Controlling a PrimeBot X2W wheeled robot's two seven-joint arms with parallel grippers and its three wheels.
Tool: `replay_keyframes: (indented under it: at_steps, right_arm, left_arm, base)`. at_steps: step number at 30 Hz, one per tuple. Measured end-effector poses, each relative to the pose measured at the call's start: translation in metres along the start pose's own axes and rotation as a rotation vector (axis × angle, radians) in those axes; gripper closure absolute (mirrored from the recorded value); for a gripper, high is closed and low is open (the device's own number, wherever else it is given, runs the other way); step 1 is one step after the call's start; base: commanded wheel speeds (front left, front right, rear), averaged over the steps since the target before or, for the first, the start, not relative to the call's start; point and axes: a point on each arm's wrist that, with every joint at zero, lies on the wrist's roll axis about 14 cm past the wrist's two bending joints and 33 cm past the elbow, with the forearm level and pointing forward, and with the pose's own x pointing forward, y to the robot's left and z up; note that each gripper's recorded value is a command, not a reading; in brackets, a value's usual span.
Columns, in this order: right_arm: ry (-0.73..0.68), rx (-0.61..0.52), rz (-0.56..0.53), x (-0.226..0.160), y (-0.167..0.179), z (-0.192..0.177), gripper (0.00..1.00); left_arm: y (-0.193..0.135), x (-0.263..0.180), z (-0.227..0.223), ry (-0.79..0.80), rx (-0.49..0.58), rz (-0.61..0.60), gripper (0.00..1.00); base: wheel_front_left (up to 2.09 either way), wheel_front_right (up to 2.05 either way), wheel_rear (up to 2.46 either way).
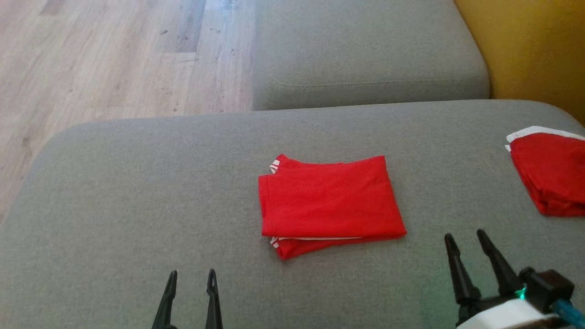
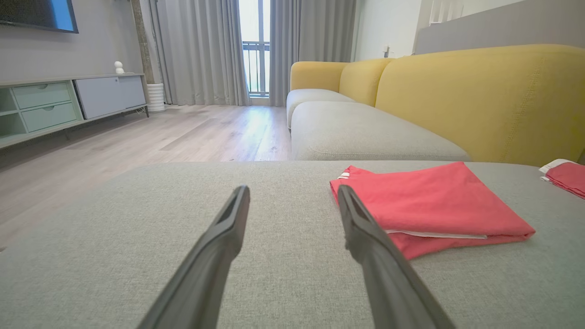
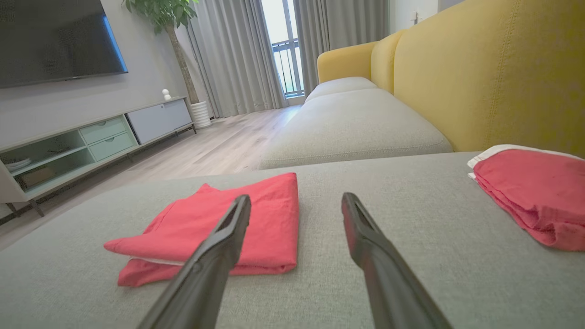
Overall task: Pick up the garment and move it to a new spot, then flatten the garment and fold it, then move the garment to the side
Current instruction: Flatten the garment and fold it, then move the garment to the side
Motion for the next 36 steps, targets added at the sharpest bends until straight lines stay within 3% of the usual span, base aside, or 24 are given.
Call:
replay_keyframes:
  at_steps: [36]
  right_arm:
    - [0.038,0.039,-0.016,-0.002,0.004,-0.015,0.0]
  left_arm:
    - [-0.006,0.002,-0.013,0.043,-0.011,-0.03,0.0]
  base:
    - [0.0,0.0,0.0]
